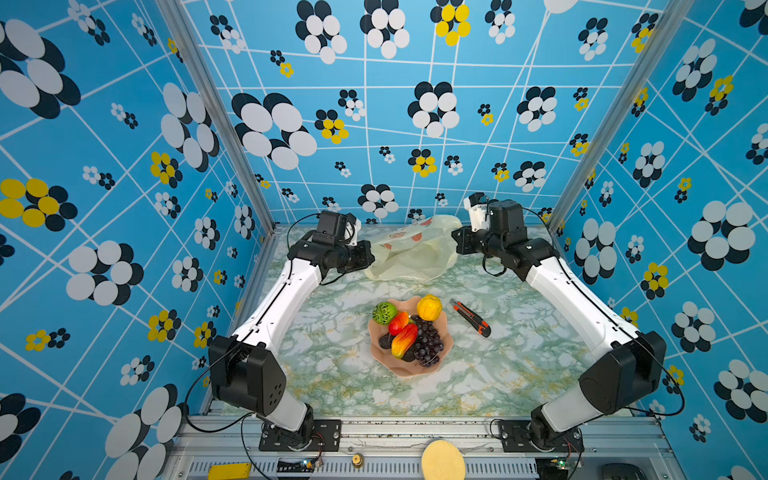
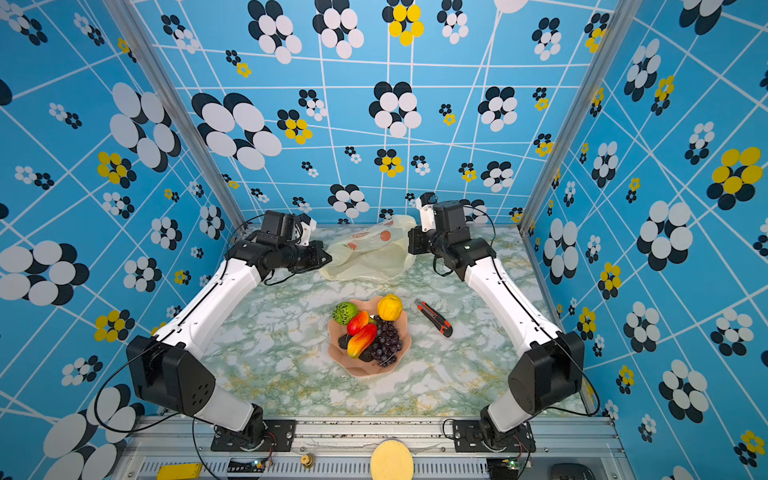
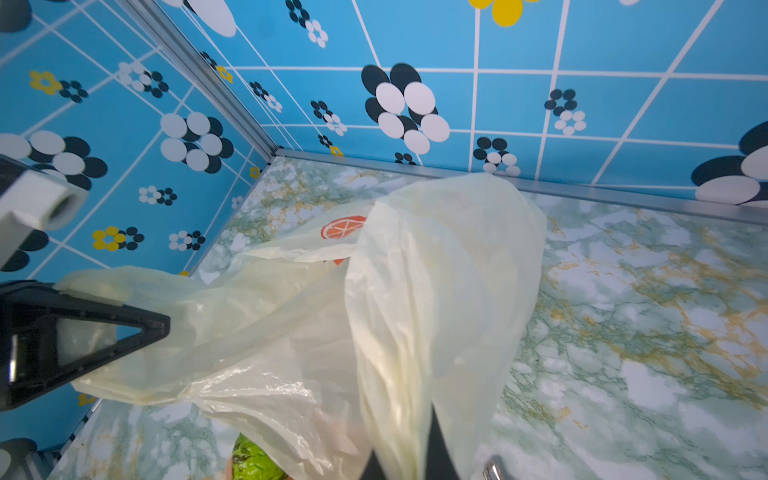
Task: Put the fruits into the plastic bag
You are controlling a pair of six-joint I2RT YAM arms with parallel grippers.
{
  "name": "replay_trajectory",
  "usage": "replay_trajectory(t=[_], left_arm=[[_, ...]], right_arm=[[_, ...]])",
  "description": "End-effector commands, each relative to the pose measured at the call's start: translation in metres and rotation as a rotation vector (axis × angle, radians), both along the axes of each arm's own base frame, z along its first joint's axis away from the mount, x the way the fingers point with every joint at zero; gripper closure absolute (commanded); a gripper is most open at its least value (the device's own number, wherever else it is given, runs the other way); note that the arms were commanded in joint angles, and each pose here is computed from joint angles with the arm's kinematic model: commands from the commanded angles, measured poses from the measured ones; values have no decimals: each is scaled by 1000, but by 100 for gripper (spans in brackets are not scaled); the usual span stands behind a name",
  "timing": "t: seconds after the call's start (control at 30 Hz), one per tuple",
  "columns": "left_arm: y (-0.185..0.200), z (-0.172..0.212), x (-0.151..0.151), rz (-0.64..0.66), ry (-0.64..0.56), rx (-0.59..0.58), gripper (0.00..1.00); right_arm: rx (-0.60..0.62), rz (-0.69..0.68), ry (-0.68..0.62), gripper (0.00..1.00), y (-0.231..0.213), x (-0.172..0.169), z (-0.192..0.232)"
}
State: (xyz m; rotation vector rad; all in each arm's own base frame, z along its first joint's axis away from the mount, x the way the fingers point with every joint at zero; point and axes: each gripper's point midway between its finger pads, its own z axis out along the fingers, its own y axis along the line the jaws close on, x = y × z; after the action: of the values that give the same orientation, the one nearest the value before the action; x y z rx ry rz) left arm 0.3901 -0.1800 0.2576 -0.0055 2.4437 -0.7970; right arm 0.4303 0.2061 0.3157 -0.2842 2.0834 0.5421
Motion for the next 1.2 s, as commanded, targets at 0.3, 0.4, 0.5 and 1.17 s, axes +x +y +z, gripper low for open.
replay_trajectory(t=[0.3,0.4,0.5,1.17], left_arm=[[-16,12,26,-30,128,-61,100],[-20,79,47,-15,-35,-117,100],[-26,184,38,-23,-363,-174,100],[-18,-74,-18,-68,-67,230,100]], right_arm=[[250,-56,-92,100,25,49,42],[358,19,-244,100,45,53,121],[405,108,-484,100,57,20,212],[-86,59,343,100,67,-2,-162]])
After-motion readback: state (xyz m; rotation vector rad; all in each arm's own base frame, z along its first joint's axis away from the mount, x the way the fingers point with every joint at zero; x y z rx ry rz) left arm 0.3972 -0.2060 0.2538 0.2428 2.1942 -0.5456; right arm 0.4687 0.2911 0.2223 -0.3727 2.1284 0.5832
